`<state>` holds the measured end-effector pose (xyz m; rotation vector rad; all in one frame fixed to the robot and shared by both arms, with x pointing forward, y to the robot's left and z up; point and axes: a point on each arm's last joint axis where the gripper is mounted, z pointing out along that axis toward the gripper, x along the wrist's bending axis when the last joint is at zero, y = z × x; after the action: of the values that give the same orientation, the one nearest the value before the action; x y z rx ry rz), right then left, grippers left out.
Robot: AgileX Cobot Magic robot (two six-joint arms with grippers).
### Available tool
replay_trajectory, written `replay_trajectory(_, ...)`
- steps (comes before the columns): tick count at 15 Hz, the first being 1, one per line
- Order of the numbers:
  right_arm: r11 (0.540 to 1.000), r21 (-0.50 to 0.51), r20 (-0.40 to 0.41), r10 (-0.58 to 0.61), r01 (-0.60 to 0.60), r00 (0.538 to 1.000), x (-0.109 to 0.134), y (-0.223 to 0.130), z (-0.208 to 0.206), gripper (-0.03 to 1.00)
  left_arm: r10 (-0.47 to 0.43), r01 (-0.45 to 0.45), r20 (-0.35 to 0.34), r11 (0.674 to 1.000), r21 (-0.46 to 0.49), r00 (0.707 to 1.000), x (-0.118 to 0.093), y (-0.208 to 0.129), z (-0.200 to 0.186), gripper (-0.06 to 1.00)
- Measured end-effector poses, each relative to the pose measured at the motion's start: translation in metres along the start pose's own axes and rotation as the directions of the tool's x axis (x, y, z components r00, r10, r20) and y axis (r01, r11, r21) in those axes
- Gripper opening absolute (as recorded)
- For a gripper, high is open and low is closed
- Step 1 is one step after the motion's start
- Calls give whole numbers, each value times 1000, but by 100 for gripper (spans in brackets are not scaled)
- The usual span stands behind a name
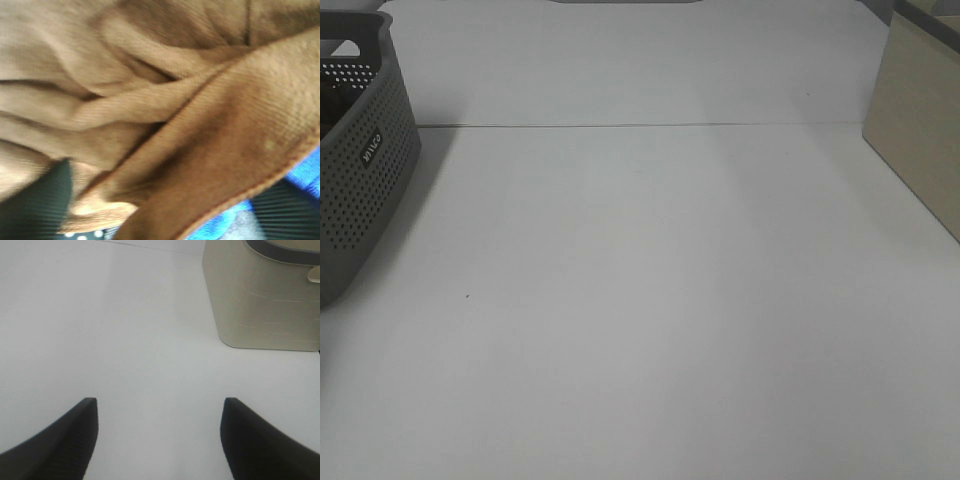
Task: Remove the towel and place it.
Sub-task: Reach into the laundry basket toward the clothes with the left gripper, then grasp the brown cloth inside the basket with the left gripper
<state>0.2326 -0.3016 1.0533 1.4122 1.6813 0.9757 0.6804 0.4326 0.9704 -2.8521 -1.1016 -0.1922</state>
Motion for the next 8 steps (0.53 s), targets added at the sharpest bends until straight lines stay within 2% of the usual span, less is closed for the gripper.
replay_trajectory(3, 1000, 0, 0, 0, 0, 1000, 0, 0, 0, 68, -39, 38, -38, 999, -20, 999, 6, 2, -11, 20)
replay_trajectory(5, 1000, 0, 0, 0, 0, 1000, 0, 0, 0, 68, -75, 74, -41, 997, -24, 996, 7, 2, -12, 3)
replay_trajectory(6, 1000, 0, 0, 0, 0, 1000, 0, 0, 0, 68, -93, 92, -41, 995, -25, 995, 7, 2, -12, 0)
replay_trajectory(8, 1000, 0, 0, 0, 0, 1000, 0, 0, 0, 68, -106, 105, -39, 994, -28, 994, 7, 3, -12, 0)
